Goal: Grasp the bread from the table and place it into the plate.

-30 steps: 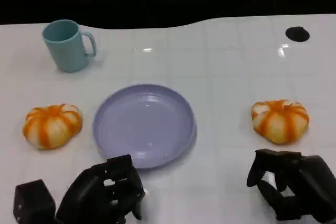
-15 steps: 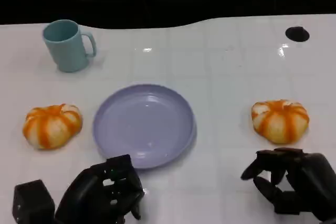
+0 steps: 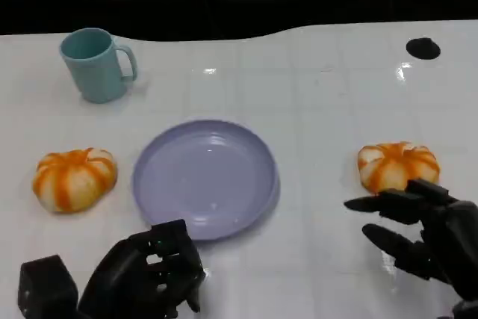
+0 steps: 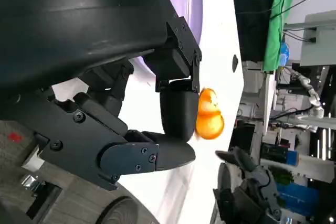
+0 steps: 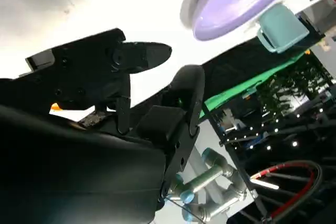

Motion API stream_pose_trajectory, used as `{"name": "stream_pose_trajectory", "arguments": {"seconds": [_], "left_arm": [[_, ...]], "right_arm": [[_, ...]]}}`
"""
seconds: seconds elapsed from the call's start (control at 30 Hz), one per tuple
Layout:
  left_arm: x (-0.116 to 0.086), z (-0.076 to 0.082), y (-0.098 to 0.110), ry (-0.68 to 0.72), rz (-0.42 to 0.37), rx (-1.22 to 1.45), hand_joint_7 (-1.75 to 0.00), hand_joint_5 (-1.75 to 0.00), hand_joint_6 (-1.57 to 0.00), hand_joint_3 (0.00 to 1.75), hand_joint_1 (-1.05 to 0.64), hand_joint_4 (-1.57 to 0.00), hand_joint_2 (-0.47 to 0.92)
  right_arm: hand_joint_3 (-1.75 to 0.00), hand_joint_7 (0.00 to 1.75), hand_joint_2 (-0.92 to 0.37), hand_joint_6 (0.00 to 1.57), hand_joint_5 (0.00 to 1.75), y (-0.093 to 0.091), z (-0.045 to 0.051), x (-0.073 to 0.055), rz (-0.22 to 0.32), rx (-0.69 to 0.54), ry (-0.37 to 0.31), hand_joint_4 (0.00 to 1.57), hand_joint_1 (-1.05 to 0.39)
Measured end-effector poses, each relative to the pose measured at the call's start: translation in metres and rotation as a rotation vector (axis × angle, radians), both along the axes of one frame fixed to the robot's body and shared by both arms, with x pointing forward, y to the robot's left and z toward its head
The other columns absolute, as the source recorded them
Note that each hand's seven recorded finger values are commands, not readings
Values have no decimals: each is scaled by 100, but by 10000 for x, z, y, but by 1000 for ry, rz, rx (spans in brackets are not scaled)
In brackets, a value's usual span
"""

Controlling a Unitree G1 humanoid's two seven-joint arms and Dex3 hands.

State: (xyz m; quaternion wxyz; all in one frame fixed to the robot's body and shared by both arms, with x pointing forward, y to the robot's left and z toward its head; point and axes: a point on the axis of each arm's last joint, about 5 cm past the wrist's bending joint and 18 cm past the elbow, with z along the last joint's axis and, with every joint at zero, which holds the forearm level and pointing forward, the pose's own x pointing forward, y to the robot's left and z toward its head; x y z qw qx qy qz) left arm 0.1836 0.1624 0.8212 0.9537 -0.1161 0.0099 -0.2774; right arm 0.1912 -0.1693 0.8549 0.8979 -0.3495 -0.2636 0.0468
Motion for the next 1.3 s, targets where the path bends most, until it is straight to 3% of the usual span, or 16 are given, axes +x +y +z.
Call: {"name": "stream_pose_trajectory", "arguments": {"seconds": [0.3, 0.5, 0.7, 0.87, 1.03, 1.3], "left_arm": [[3, 0, -4, -1, -3, 2, -140, -175, -78, 67, -53, -81, 65], [4, 0, -8, -1, -4, 2, -140, -175, -77, 66, -53, -80, 66], [1, -9, -10, 3, -5, 2, -139, -175, -78, 65, -54, -81, 66], [0, -10, -10, 5, -4, 1, -140, -175, -78, 64, -55, -81, 66], [-1, -11, -14, 5, -5, 1, -140, -175, -78, 63, -54, -80, 67], [-4, -13, -15, 6, -3, -4, -140, -175, -77, 61, -53, -80, 68]], "right_arm": [[-6, 12, -92, 48, 58, -119, 175, 86, -62, -95, -18, 18, -45], [-1, 2, -90, 34, 48, -174, 324, 125, -89, -193, 42, 2, -49], [0, 0, -88, 25, 28, -209, 463, 157, -110, -328, 130, 0, -53], [0, 1, -86, 26, 27, -204, 493, 214, -127, -420, 202, 0, -57], [0, 1, -84, 28, 29, -164, 529, 352, -127, -497, 243, 0, -53], [0, 1, -83, 31, 33, -117, 474, 557, -125, -545, 303, 3, -51]]}}
